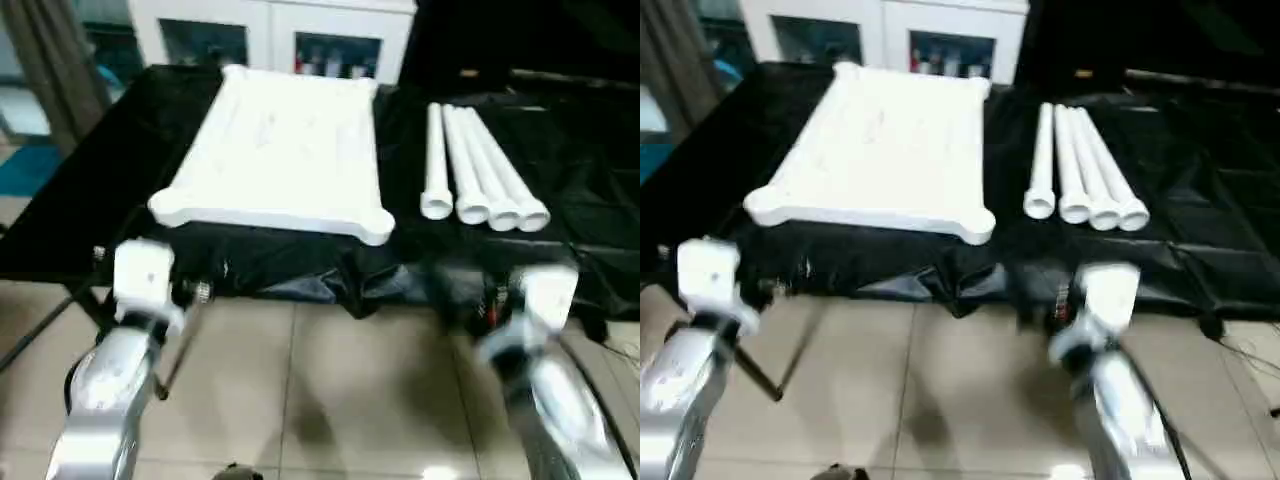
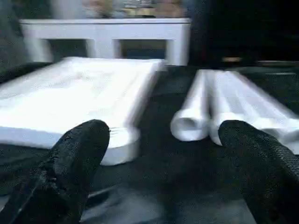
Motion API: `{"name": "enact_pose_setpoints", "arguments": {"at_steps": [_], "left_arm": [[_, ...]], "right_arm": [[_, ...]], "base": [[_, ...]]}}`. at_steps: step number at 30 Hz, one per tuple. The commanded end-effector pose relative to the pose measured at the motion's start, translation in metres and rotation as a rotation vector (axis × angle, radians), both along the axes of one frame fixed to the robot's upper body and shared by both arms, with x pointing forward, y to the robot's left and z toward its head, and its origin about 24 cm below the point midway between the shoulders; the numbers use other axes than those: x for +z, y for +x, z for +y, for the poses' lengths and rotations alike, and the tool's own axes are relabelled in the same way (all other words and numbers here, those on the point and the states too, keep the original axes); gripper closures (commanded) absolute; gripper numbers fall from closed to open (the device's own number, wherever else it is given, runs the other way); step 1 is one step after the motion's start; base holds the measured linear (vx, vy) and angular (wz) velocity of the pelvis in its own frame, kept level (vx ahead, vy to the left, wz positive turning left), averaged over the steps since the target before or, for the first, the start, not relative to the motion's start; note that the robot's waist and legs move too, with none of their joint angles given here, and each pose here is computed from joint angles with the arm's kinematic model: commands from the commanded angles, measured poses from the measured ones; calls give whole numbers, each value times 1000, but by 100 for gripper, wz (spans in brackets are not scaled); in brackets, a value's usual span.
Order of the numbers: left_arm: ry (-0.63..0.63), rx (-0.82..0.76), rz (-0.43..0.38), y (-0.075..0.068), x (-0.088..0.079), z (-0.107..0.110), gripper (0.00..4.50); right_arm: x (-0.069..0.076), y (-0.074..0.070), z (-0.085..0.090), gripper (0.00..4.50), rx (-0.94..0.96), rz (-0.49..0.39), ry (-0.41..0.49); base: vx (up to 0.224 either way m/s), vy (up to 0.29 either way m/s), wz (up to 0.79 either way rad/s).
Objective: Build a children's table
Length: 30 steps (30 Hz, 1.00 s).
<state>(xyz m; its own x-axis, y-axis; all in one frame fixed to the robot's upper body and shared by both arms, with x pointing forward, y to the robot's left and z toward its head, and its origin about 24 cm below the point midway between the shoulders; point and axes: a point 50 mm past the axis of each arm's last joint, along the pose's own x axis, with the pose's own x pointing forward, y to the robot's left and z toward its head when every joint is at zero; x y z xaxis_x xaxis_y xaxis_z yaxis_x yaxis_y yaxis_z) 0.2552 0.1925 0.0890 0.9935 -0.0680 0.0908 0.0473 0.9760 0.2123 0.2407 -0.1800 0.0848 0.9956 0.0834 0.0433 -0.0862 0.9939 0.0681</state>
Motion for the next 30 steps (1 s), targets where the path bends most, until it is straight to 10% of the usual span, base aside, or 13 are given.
{"name": "enact_pose_setpoints", "arguments": {"at_steps": [1, 21, 30], "left_arm": [[4, 5, 47, 2, -10, -4, 8], [-16, -17, 47, 10, -3, -18, 8], [-18, -36, 17, 16, 8, -29, 8]], "right_arm": [[-5, 3, -6, 25, -7, 39, 42], [-14, 23, 22, 25, 110, 67, 45], [-10, 35, 9, 25, 98, 59, 53]], "base": [[0, 0, 0], [25, 4, -2], [125, -10, 9]]}}
